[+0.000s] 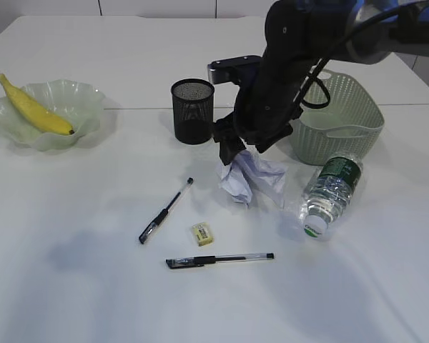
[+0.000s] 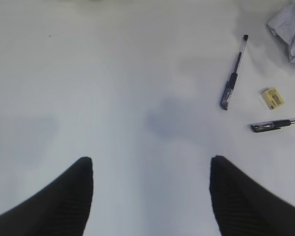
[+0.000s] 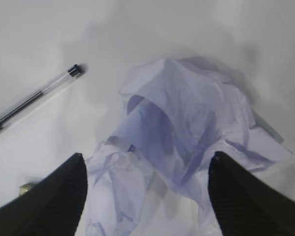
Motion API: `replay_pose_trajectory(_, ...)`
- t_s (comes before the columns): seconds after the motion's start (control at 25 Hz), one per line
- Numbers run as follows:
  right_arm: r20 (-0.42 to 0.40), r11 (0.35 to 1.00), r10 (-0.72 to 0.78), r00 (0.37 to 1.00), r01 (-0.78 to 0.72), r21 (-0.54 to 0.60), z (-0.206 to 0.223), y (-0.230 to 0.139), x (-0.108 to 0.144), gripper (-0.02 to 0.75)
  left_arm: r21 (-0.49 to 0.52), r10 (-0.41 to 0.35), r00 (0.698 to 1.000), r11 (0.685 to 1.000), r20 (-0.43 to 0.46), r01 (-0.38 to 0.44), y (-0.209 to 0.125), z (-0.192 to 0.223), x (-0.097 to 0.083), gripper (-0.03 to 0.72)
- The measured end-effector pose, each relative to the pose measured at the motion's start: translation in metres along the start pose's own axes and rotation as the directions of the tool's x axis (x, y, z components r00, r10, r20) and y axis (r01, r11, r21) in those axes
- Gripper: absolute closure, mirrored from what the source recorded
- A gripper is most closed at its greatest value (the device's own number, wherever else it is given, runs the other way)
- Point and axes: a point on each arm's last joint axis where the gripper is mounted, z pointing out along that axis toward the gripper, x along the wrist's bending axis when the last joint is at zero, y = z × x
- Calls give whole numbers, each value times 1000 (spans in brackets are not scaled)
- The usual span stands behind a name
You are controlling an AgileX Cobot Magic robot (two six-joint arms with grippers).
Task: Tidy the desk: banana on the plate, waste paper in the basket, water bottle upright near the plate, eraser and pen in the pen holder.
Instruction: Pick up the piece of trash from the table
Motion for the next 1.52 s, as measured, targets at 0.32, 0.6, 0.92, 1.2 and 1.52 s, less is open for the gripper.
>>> replay_pose_trajectory(0.32,27,1000,9,1000,-9,-7,2,1,-2,170,2,-14,1000,1000,18,14,0,0,-2,159)
replay_pose_trajectory(0.6,31,1000,19,999,-19,-11,7,1,-3,169,15,-27,999,1000,32,26,-1,0,-3,170)
replay_pose_trajectory(0.92,17,999,34,999,-34,-26,14,3,-2,170,47,-28,999,999,30,27,-4,0,-3,171)
replay_pose_trajectory(1.2,15,999,39,999,-39,15,37,-1,-4,169,49,-28,999,998,30,26,-4,0,-3,171)
replay_pose_trajectory(1.52,9,998,47,999,-47,38,48,-4,-4,186,49,-28,999,998,30,26,-4,0,-3,173)
